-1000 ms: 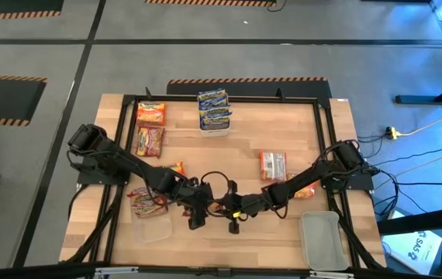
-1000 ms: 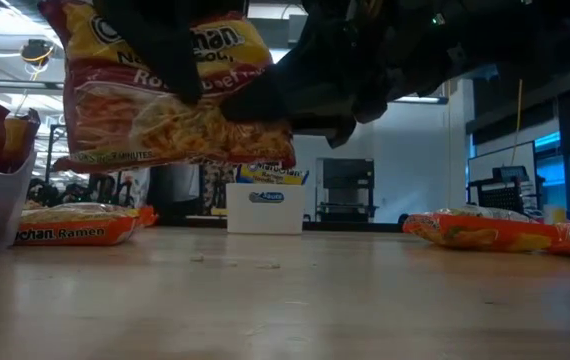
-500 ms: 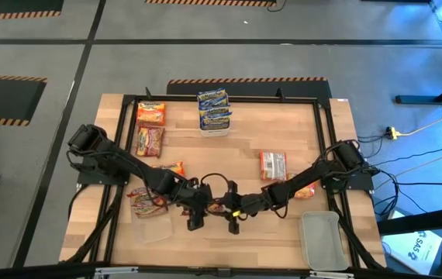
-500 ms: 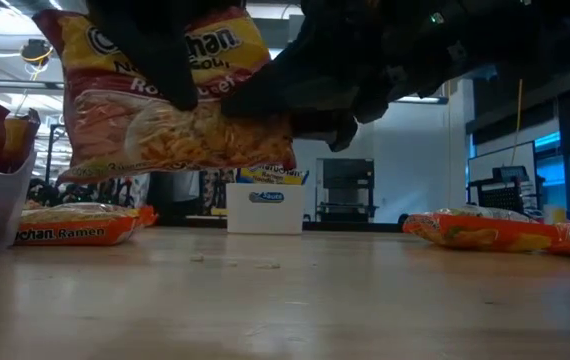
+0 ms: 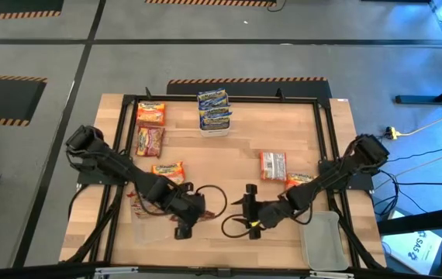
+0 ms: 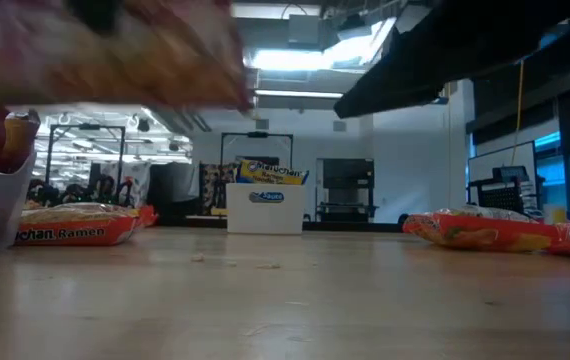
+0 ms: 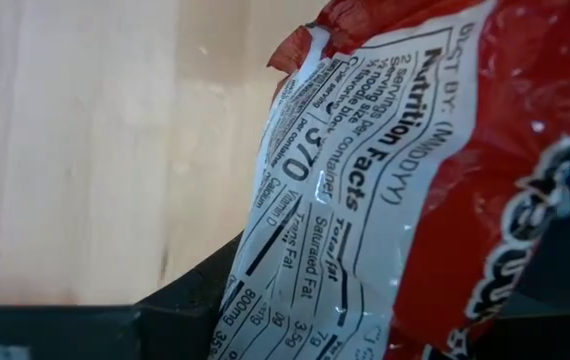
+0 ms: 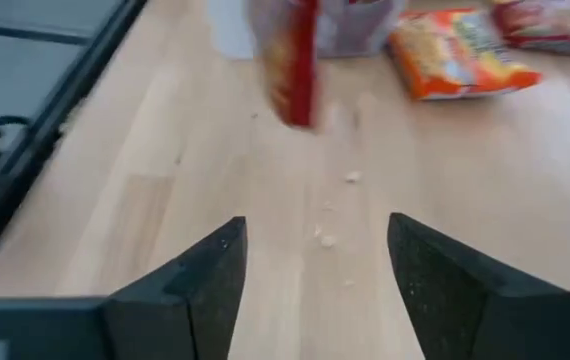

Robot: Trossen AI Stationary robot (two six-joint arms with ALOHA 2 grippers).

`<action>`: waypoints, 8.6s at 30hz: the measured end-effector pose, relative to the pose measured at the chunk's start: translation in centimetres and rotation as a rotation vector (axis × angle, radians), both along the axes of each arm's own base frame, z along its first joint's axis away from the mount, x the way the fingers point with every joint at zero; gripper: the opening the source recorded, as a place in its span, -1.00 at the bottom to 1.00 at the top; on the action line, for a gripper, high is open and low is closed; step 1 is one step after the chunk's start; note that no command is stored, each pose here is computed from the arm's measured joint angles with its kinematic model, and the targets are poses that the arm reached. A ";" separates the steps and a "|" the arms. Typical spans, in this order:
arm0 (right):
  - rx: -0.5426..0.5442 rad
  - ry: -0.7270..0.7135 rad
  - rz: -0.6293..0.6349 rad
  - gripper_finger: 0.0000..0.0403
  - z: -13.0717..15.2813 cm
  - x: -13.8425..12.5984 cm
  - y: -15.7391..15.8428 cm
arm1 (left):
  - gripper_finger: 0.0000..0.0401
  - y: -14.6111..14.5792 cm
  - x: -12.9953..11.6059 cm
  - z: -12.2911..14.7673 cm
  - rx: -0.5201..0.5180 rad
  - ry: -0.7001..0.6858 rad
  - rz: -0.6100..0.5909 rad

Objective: Sort Maruchan noodles
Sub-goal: Put the red noodle pack into the transparent bin

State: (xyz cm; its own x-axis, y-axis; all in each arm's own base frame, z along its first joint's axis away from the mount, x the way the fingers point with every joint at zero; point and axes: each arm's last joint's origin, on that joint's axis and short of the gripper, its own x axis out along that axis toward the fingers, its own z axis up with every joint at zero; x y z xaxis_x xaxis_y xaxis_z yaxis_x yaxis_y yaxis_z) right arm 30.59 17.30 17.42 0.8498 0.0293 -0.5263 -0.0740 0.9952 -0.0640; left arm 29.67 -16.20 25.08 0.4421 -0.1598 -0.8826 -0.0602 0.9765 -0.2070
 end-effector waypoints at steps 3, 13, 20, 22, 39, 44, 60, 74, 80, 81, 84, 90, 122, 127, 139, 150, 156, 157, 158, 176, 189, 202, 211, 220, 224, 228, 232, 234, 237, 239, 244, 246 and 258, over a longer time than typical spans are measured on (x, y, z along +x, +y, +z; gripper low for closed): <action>0.010 -0.005 -0.033 0.10 -0.2 0.0 0.0 | -0.08 -0.9 -0.9 1.9 0.009 0.059 -0.023; 0.031 -0.053 -0.066 0.08 0.2 0.3 0.0 | -0.08 -4.7 -6.5 3.4 0.109 0.246 0.030; 0.066 -0.053 -0.077 0.08 0.2 0.3 0.0 | -0.08 -7.0 -10.2 1.5 0.183 0.270 0.095; 0.077 -0.068 -0.077 0.08 0.3 0.3 0.1 | -0.08 -7.2 -11.0 0.7 0.204 0.285 0.111; 0.157 -0.129 -0.096 0.08 0.9 0.6 0.3 | -0.08 -6.1 -11.2 -4.8 0.196 0.323 0.075; 0.159 -0.129 -0.097 0.08 0.9 0.6 0.3 | -0.08 -5.8 -11.5 -6.7 0.176 0.321 0.056; 0.158 -0.131 -0.096 0.08 0.9 0.7 0.3 | 0.01 -5.2 -11.7 -7.4 0.223 0.315 0.070; 0.166 -0.142 -0.095 0.08 1.0 0.7 0.3 | 0.01 -5.6 -11.0 -6.0 0.219 0.292 0.081; 0.167 -0.145 -0.095 0.08 1.1 0.7 0.3 | 0.02 -5.4 -11.0 -6.0 0.232 0.305 0.085; 0.167 -0.145 -0.095 0.08 1.1 0.7 0.3 | 0.03 -5.3 -11.0 -6.0 0.228 0.311 0.086; 0.167 -0.145 -0.095 0.08 1.1 0.7 0.3 | 0.09 -5.2 -11.0 -6.0 0.236 0.323 0.089; 0.168 -0.145 -0.094 0.08 1.1 0.7 0.3 | 0.29 -5.2 -11.0 -6.0 0.237 0.322 0.089; 0.178 -0.150 -0.084 0.08 1.2 0.7 0.4 | 0.37 -1.5 -12.3 -1.5 0.300 0.238 0.130; 0.178 -0.150 -0.083 0.08 1.2 0.7 0.4 | 0.37 -1.6 -12.3 -1.2 0.251 0.277 0.127; 0.049 -0.168 -0.107 0.08 1.2 1.4 -0.9 | 0.37 0.9 -12.1 6.5 0.159 -0.063 0.225; -0.098 -0.122 -0.021 0.08 1.1 4.6 -9.0 | 0.37 9.1 -12.6 8.8 0.355 -0.104 0.515; -0.070 -0.106 0.008 0.08 1.0 5.4 -13.4 | 0.37 14.9 -12.5 8.6 0.509 0.059 0.747; -0.059 -0.094 0.013 0.08 0.9 5.4 -13.8 | 0.37 15.8 -12.4 8.4 0.528 0.077 0.767; -0.050 -0.076 0.018 0.08 0.8 5.4 -14.2 | 0.37 16.6 -12.3 8.1 0.542 0.094 0.782; 0.092 0.136 -0.022 0.08 -1.7 4.5 -12.9 | 0.37 25.9 -12.3 -0.7 0.400 0.465 1.021; 0.032 0.143 -0.055 0.08 -2.6 4.4 -11.1 | 0.37 28.0 -12.6 -7.7 0.352 0.694 1.074; -0.020 0.120 -0.048 0.08 -2.2 3.9 -9.0 | 0.37 27.4 -9.0 -9.1 0.262 0.555 0.936; -0.095 0.127 -0.098 0.08 -0.4 2.7 -8.6 | 0.37 25.2 -5.2 -8.9 0.129 0.270 0.813; -0.097 0.121 -0.106 0.08 1.0 2.0 -8.9 | 0.37 21.9 -1.5 -9.3 0.017 0.050 0.648; -0.096 0.127 -0.108 0.08 1.0 1.9 -8.9 | 0.37 19.8 0.4 -10.3 0.003 -0.032 0.586; -0.086 0.127 -0.136 0.08 0.9 1.9 -8.9 | 0.37 17.4 2.5 -11.1 -0.048 -0.161 0.521; -0.056 0.149 -0.163 0.08 0.7 1.7 -9.0 | 0.37 15.1 3.9 -11.4 -0.124 -0.287 0.471; -0.048 0.181 -0.165 0.08 0.5 1.6 -9.0 | 0.37 14.2 4.2 -11.1 -0.137 -0.334 0.433; -0.044 0.204 -0.166 0.08 0.2 1.4 -9.0 | 0.37 13.6 4.6 -9.6 -0.132 -0.388 0.386; -0.041 0.195 -0.155 0.08 0.1 1.5 -8.6 | 0.37 13.6 4.2 -8.1 -0.126 -0.404 0.366; -0.092 0.132 -0.150 0.08 -0.7 1.5 -7.3 | 0.37 14.3 2.5 -4.9 -0.106 -0.402 0.367; -0.106 0.093 -0.149 0.08 -1.8 1.3 -7.0 | 0.37 15.2 1.6 -4.4 -0.065 -0.364 0.408; -0.080 -0.030 -0.197 0.08 -7.2 1.2 -7.0 | 0.37 17.1 1.7 -7.0 0.074 -0.248 0.597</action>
State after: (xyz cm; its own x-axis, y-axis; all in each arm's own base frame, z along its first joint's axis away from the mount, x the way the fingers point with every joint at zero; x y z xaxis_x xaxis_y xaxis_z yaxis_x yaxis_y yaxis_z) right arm 31.80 10.29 10.19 0.8500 -0.1801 -0.4950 0.1250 0.9819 -0.1426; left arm 31.32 0.93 18.05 0.6281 0.2339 -0.7421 -0.5560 0.8021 -0.2178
